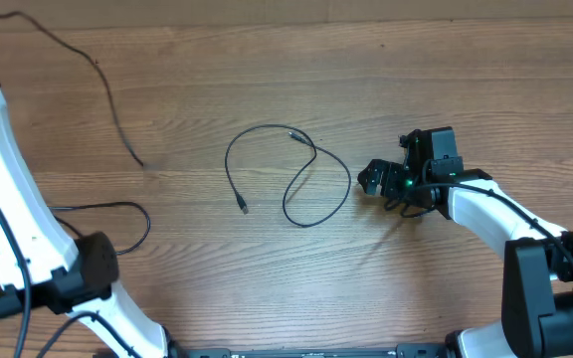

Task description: Untangle cables

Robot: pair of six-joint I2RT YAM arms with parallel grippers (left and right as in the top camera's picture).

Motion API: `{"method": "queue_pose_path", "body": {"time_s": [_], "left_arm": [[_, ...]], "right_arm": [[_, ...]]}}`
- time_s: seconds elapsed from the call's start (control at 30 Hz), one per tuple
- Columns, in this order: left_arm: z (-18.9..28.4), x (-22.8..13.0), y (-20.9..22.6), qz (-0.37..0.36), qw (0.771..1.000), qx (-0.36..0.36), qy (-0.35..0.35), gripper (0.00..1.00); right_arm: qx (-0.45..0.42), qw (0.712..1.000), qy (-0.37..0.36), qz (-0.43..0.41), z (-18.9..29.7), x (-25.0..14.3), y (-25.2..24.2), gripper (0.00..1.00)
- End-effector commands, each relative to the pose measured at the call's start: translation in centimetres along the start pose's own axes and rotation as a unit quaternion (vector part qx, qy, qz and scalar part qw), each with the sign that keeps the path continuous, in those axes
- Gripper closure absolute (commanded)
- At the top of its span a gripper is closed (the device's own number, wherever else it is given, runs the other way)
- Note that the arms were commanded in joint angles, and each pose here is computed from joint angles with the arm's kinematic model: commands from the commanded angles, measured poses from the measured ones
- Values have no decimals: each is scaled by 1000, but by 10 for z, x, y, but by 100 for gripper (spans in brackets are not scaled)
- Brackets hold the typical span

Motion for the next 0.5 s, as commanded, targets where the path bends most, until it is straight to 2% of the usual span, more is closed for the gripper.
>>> {"method": "queue_pose_path", "body": {"time_s": [0.0, 0.23, 0.47], "left_arm": [[-37, -26, 10, 53, 997, 24, 42, 96], [-89, -99, 0, 24, 986, 3, 164, 96], [-118, -199, -11, -16, 949, 0, 315, 96]], "right_arm": [[-25, 999, 25, -15, -6, -14, -13, 0], [-24, 999, 23, -15, -6, -14, -13, 0], [-24, 999, 23, -15, -6, -14, -13, 0]]}}
Point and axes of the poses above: each gripper's point midway between its finger pads, its own z axis back along the fingers, its own y axis along the line the jaws close on, x = y × z, the point moved 5 cm from there along z, back along the fingers, and after that the axes turned 7 degrees about z, right-handed, at the moved point
